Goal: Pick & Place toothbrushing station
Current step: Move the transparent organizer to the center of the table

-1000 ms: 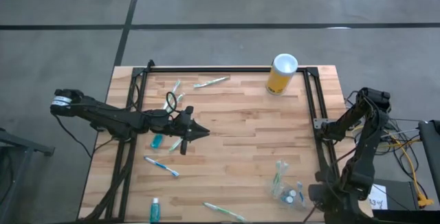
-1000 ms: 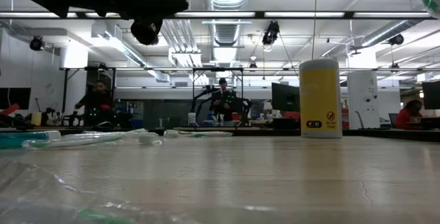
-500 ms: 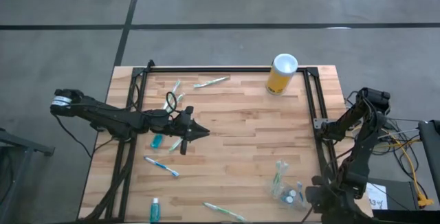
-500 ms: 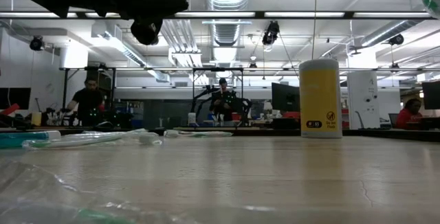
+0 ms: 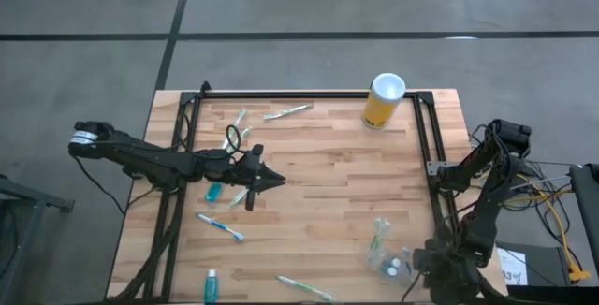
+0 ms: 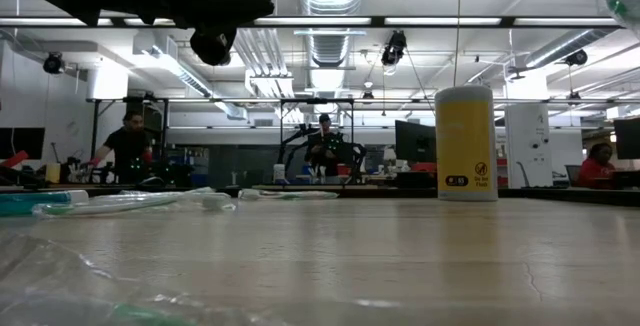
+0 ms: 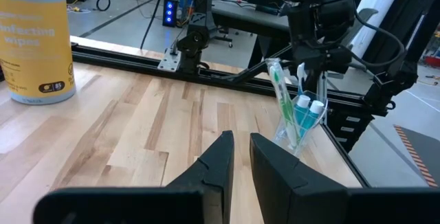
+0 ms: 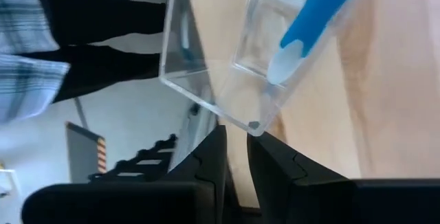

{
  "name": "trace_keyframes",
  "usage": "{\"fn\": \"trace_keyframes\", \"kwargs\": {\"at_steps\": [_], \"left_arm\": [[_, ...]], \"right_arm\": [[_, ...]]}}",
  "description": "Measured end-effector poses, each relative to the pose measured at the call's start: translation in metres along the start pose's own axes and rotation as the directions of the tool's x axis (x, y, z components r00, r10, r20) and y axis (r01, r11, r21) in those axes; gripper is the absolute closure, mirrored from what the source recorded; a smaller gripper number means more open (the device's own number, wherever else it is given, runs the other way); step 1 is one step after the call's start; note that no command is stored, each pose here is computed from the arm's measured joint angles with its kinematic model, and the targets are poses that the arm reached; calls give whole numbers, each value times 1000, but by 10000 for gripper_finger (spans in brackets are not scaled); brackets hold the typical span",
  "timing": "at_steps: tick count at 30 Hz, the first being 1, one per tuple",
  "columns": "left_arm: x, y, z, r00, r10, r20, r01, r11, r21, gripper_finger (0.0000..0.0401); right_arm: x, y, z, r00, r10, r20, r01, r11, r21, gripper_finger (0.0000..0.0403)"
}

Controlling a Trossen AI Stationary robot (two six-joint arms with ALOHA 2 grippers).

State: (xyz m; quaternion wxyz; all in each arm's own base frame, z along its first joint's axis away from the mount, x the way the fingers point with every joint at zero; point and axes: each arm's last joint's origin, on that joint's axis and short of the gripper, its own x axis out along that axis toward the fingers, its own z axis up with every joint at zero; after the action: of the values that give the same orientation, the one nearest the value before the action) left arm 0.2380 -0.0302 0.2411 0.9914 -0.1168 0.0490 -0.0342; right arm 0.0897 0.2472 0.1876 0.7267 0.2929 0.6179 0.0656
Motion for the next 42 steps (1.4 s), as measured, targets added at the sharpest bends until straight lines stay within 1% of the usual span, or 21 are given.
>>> {"fn": "trace_keyframes", "kwargs": {"at_steps": [4,10,16,26,33,38,42], "left_arm": [[0,0,0,1000,0,0,0,1000,0,348],[0,0,0,1000,0,0,0,1000,0,348],[0,0,0,1000,0,0,0,1000,0,348],[0,0,0,1000,0,0,0,1000,0,348],[0,0,0,1000,0,0,0,1000,0,348],[0,0,0,1000,0,0,0,1000,0,348],[0,0,0,1000,0,0,0,1000,0,348]], "right_arm": [[3,-1,9,999,24,35,-25,1000,15,346],[3,-3,30,997,15,80,-9,997,-75,346],[3,-7,48,993,0,115,15,992,-129,346],[6,-24,79,993,-36,112,48,994,-100,346],[2,-32,108,984,-34,174,48,996,-77,346],[-2,-41,129,983,-26,182,38,997,-60,346],[-7,-48,147,973,-15,229,29,998,-57,346]]}}
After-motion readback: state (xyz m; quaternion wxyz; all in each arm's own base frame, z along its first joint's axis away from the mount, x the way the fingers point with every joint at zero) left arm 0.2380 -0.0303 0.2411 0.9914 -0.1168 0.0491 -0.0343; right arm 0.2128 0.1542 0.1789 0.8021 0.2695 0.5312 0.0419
